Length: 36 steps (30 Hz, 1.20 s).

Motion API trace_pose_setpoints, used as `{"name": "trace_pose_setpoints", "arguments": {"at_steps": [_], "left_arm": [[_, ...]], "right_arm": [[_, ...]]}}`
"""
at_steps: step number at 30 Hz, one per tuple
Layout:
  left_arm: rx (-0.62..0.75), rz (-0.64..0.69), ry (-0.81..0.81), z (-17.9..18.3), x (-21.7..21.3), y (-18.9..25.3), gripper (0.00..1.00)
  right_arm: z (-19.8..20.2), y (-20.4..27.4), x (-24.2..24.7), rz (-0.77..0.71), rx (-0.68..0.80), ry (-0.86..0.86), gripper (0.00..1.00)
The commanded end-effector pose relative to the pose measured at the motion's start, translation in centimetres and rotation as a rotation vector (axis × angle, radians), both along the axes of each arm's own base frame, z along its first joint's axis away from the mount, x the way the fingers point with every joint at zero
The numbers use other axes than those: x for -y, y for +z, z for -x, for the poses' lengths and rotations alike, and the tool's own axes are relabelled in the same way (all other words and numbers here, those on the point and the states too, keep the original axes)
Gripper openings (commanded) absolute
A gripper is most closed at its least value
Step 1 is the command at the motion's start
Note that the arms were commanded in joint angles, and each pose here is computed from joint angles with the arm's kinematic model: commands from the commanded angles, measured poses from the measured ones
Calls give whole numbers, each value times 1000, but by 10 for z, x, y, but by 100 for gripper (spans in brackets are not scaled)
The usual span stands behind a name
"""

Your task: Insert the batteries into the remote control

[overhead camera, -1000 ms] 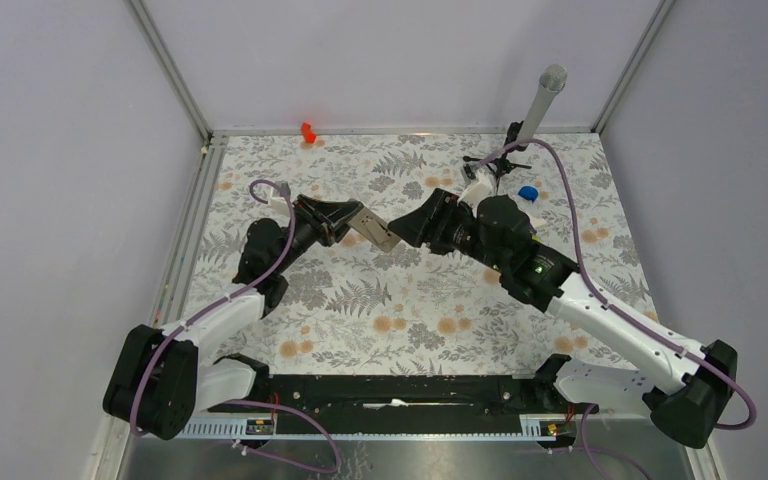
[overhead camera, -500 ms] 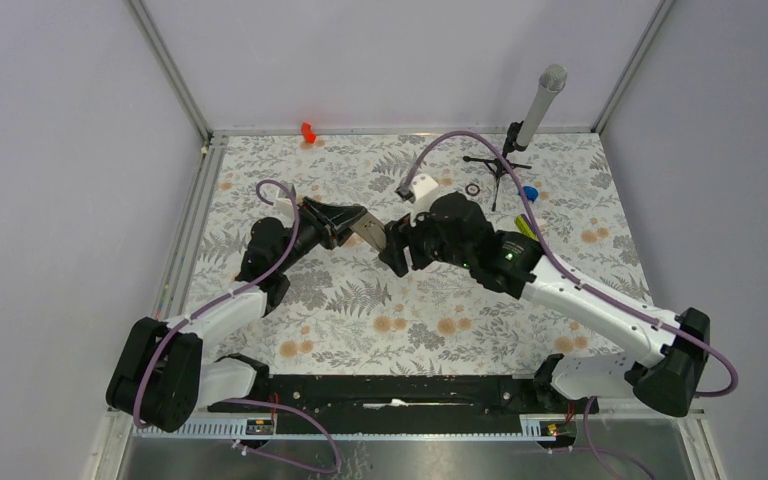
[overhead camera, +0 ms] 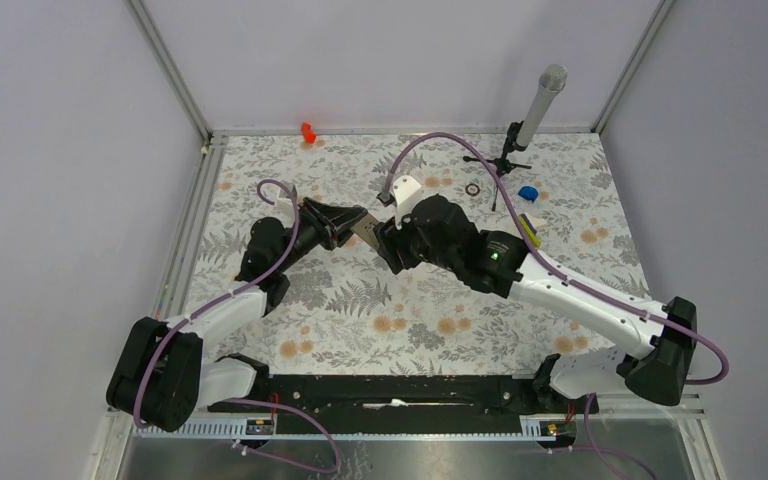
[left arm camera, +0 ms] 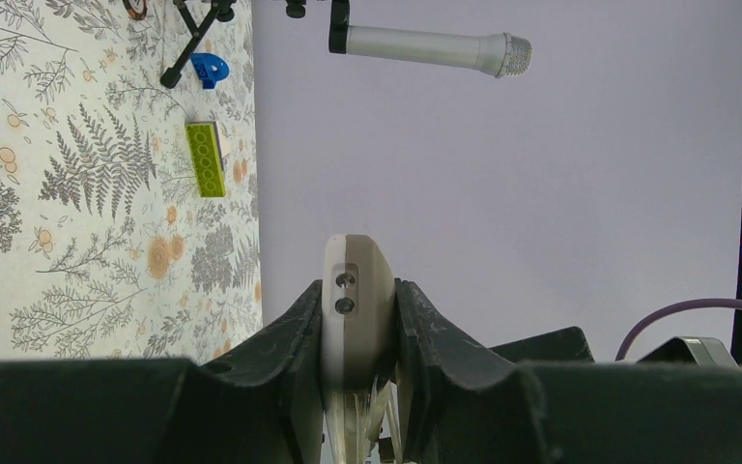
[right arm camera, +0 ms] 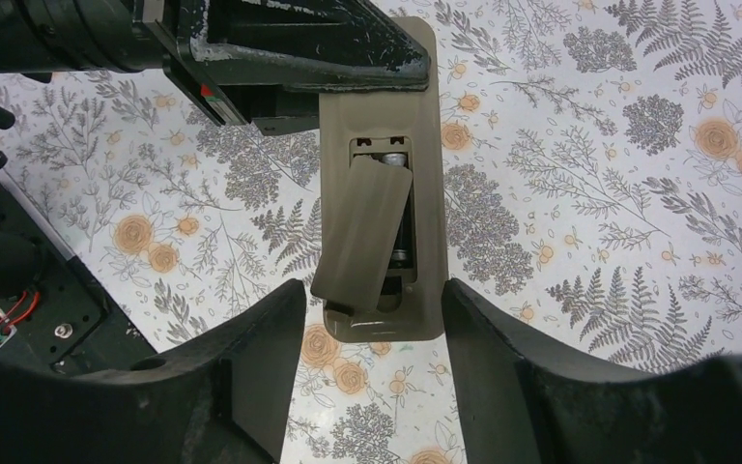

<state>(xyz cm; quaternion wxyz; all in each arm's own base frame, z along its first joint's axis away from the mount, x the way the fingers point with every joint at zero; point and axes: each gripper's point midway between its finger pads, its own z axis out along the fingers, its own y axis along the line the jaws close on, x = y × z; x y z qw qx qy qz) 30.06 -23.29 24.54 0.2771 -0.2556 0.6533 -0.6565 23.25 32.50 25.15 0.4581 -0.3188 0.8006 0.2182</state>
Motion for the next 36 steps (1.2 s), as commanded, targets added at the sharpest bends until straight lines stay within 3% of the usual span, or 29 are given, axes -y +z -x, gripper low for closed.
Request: {"name": "trace_pose_setpoints", "arguments": {"at_steps": [1, 8, 28, 36], "left_arm": [[83, 27, -17, 1, 2, 27, 0], [83, 26, -21, 2, 2, 26, 0], [104, 28, -57, 7, 5, 29, 0], [116, 31, -66, 9, 6, 32, 0]], "right_arm": [[-9, 19, -6, 2, 73, -21, 59], [-10, 20, -7, 5, 83, -29, 48], [-11, 28, -12, -47, 102, -24, 34], [-11, 23, -13, -30, 93, -23, 33]]}}
